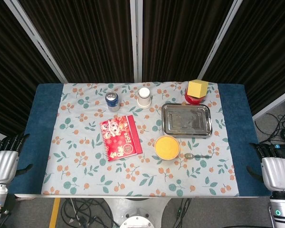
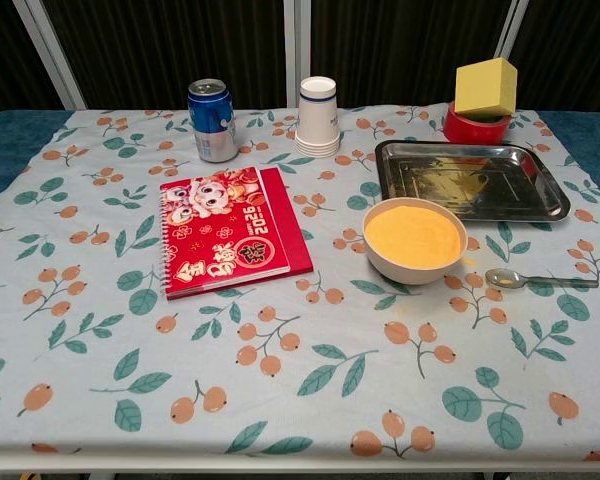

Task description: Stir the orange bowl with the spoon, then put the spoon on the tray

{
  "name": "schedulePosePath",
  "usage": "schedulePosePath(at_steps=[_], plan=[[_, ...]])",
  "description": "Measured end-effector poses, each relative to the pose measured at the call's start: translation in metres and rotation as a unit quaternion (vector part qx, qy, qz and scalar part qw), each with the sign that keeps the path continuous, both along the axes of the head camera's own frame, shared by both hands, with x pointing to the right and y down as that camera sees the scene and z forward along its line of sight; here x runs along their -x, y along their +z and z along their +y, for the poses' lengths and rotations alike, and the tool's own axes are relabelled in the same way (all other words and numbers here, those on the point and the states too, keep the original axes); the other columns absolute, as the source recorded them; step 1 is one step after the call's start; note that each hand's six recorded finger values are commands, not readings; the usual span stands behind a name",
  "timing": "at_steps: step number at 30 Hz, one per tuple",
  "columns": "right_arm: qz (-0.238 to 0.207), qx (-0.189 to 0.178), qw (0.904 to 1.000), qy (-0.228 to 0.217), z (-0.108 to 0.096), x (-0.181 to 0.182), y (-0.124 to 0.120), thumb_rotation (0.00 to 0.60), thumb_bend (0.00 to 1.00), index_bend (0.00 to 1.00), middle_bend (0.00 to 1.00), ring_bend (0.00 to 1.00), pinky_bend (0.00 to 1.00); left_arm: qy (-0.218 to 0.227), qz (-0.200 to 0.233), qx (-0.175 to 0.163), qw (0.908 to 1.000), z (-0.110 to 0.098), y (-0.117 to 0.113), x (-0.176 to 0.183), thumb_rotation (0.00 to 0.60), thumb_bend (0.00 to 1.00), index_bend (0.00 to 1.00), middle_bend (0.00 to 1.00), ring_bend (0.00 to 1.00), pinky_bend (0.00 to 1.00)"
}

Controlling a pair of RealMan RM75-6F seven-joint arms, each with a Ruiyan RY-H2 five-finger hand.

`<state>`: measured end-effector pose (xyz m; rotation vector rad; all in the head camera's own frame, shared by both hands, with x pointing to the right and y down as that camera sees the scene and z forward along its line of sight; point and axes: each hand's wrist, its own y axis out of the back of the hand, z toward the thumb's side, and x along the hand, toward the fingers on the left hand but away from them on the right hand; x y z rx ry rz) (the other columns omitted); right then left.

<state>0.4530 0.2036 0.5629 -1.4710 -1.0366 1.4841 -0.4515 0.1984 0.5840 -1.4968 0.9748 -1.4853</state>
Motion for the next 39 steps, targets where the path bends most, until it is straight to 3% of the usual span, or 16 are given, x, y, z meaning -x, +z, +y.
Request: schedulePosePath(at_steps=[13, 16, 18, 20, 21, 24, 29, 39], plan=[[-0.010, 0.001, 0.9999, -0.003, 0.004, -0.001, -0.003, 0.600, 0.14, 0.21, 0.29, 0.19, 0.29, -0.004, 0.003, -0.009, 1.0000, 0.005, -0.002, -0.001, 0.600, 0.09, 0.16, 0.16, 0.13, 0.14], [-0.012, 0.002, 0.9999, -0.009, 0.003, 0.002, -0.003, 0.600, 0.14, 0.22, 0.34, 0.25, 0.30, -0.004, 0.005, -0.006, 1.0000, 0.006, -0.002, -0.002, 0.600, 0.09, 0.16, 0.16, 0.13, 0.14], [-0.013, 0.002, 0.9998, -0.016, 0.000, 0.005, -0.002, 0.600, 0.14, 0.24, 0.44, 0.39, 0.44, -0.005, 0.007, -0.003, 1.0000, 0.008, -0.001, -0.001, 0.600, 0.09, 0.16, 0.16, 0.13, 0.14], [-0.011, 0.003, 0.9996, -0.027, -0.005, 0.011, 0.001, 0.600, 0.14, 0.28, 0.63, 0.64, 0.75, -0.007, 0.008, -0.001, 0.9999, 0.009, 0.001, 0.000, 0.600, 0.09, 0.16, 0.16, 0.13, 0.14], [-0.012, 0.005, 0.9994, -0.032, -0.007, 0.014, 0.003, 0.600, 0.13, 0.30, 0.71, 0.71, 0.84, -0.008, 0.009, 0.001, 0.9999, 0.010, 0.001, 0.000, 0.600, 0.09, 0.16, 0.16, 0.13, 0.14], [-0.018, 0.021, 0.9983, -0.051, -0.016, 0.027, 0.015, 0.600, 0.13, 0.37, 0.83, 0.85, 0.97, -0.011, 0.011, 0.004, 0.9999, 0.012, 0.003, 0.001, 0.600, 0.09, 0.16, 0.16, 0.13, 0.14], [-0.027, 0.064, 0.9941, -0.084, -0.031, 0.052, 0.044, 0.600, 0.13, 0.43, 0.92, 0.94, 1.00, -0.015, 0.013, 0.012, 0.9997, 0.014, 0.007, 0.003, 0.600, 0.09, 0.16, 0.16, 0.13, 0.14], [-0.030, 0.174, 0.9771, -0.118, -0.047, 0.094, 0.120, 0.600, 0.17, 0.46, 0.94, 0.96, 1.00, -0.018, 0.017, 0.021, 0.9995, 0.015, 0.013, 0.005, 0.600, 0.09, 0.16, 0.16, 0.13, 0.14]])
